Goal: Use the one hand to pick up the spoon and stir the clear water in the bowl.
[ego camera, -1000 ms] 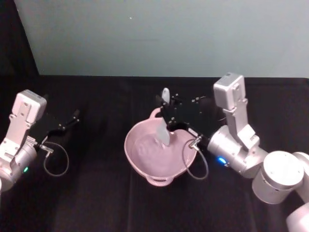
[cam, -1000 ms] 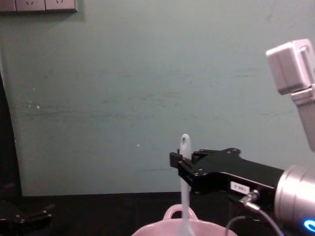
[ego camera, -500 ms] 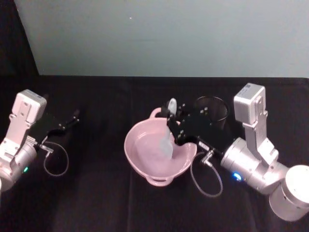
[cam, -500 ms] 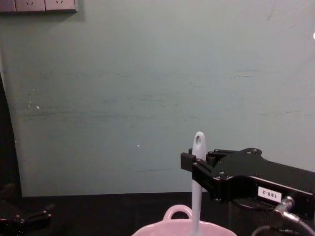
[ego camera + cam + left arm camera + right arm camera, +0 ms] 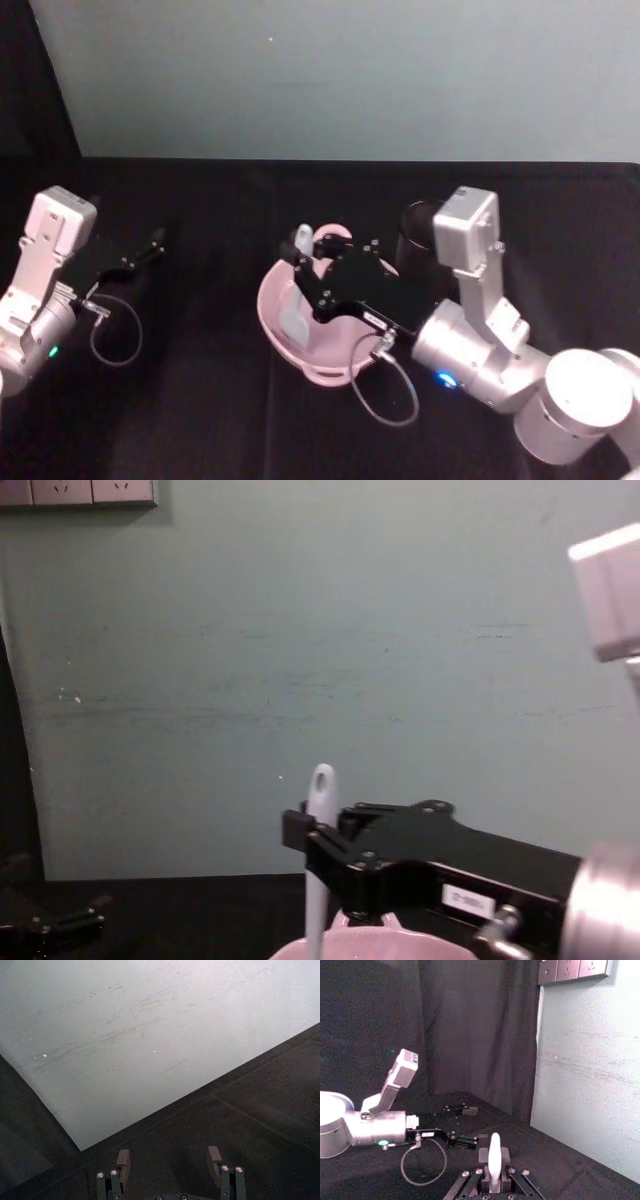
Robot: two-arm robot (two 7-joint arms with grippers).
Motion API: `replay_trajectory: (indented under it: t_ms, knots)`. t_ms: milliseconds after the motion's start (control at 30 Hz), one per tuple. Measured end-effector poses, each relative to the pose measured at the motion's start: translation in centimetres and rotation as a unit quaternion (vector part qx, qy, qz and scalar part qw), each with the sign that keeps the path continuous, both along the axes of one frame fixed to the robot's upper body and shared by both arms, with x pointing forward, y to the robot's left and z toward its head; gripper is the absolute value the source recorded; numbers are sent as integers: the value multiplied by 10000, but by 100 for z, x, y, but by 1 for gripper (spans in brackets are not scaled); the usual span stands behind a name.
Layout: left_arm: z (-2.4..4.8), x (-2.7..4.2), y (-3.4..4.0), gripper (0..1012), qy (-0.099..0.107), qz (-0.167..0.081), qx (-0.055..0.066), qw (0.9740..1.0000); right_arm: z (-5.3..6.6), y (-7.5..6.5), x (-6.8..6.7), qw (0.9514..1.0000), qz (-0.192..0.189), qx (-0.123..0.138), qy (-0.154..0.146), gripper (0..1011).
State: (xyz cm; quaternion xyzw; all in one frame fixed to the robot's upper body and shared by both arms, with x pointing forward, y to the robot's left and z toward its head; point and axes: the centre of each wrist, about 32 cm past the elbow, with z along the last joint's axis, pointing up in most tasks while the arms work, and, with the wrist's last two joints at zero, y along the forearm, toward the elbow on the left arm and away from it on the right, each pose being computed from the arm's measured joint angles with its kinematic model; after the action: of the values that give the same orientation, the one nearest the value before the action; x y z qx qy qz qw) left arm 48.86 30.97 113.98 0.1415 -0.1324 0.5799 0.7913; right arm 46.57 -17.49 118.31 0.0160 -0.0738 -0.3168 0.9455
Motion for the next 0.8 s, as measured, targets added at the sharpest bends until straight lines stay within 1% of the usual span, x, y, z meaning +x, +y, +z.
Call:
replay_trajectory:
  t_ms: [100,200,400,533,633,800]
  knots:
    - [0,0,0,1011,0,0,0,10000,-13,65,70,10000,-36,10,-18,120]
    - [0,0,0,1011,0,0,0,10000,-29,97,126,10000,-93,11,-31,120]
    - [0,0,0,1011,0,0,0,10000,-85,141,287,9993,-365,-50,-76,120]
    - [0,0,0,1011,0,0,0,10000,-110,130,348,9983,-574,-88,-107,120]
    - [0,0,0,1011,0,0,0,10000,-108,99,367,9973,-720,-97,-142,121]
    - [0,0,0,1011,0,0,0,10000,-104,34,355,9956,-900,-111,-215,120]
